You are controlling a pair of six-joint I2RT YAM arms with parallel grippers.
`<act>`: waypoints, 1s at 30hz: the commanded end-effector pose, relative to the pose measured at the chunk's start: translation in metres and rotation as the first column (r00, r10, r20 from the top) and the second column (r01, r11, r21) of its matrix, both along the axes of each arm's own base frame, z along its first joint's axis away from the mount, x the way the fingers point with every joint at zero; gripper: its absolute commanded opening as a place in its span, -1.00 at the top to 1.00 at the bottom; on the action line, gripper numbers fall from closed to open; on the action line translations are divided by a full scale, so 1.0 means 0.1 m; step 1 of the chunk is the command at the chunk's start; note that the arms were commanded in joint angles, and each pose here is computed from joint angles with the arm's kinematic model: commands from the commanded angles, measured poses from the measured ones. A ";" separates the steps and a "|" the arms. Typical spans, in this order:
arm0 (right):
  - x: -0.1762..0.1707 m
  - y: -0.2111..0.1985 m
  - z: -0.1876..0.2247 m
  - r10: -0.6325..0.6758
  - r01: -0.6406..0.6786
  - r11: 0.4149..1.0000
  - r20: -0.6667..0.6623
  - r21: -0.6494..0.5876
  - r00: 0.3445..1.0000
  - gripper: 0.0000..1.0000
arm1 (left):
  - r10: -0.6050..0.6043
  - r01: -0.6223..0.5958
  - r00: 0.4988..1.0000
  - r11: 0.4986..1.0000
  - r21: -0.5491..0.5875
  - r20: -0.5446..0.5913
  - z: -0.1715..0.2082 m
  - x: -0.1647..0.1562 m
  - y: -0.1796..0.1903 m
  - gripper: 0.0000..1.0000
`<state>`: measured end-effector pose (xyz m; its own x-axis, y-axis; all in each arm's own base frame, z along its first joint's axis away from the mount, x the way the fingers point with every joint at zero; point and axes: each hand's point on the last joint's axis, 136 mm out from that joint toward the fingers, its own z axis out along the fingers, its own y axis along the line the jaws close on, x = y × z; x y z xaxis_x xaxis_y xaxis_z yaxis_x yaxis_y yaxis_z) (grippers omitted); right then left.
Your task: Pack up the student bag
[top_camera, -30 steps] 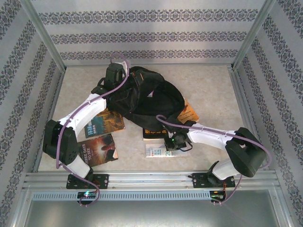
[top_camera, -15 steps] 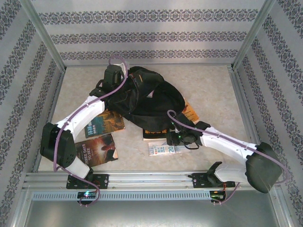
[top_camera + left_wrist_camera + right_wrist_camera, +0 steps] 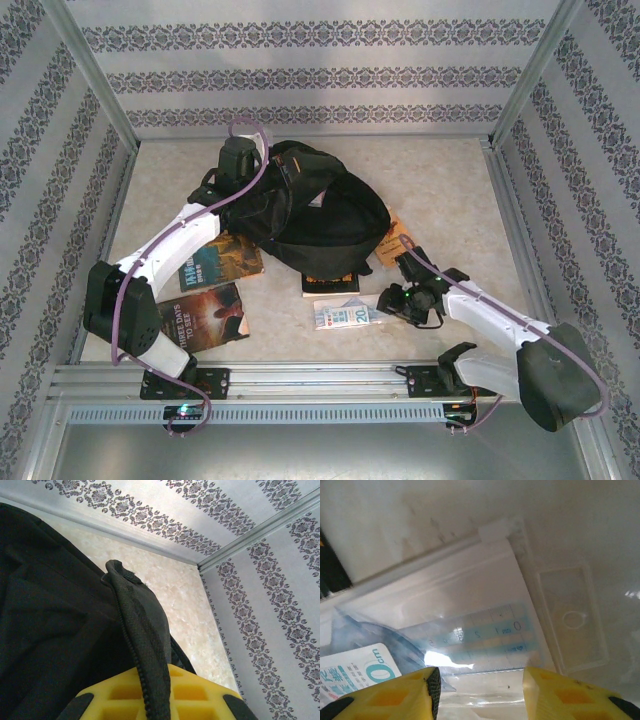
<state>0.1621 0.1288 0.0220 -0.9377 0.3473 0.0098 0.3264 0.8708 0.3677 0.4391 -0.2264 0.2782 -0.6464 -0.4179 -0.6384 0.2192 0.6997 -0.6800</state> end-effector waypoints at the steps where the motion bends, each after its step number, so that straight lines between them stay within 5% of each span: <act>1: -0.03 0.12 -0.02 -0.064 0.068 0.993 -0.047 0.101 0.997 0.03 | -0.012 0.012 0.999 1.000 0.001 0.033 0.15 -0.03 -0.01 1.00; 7: 0.15 0.10 -0.13 -0.114 0.117 0.988 -0.035 0.103 0.993 0.04 | -0.021 0.021 0.999 1.000 -0.005 0.031 0.13 0.01 -0.05 1.00; 19: 1.27 -0.07 0.20 -0.163 0.154 0.985 0.124 0.076 0.979 0.09 | -0.039 0.039 0.999 0.999 -0.010 0.014 0.06 0.03 -0.14 1.00; 26: 1.14 -0.24 0.47 -0.164 0.155 0.986 0.208 0.061 0.964 0.06 | -0.045 0.045 0.999 0.999 -0.004 0.010 0.05 0.01 -0.15 1.00; 30: 0.82 -0.09 0.45 -0.187 0.152 0.967 0.165 0.204 0.968 -0.03 | -0.045 0.045 0.999 0.999 -0.003 0.010 0.05 -0.01 -0.15 1.00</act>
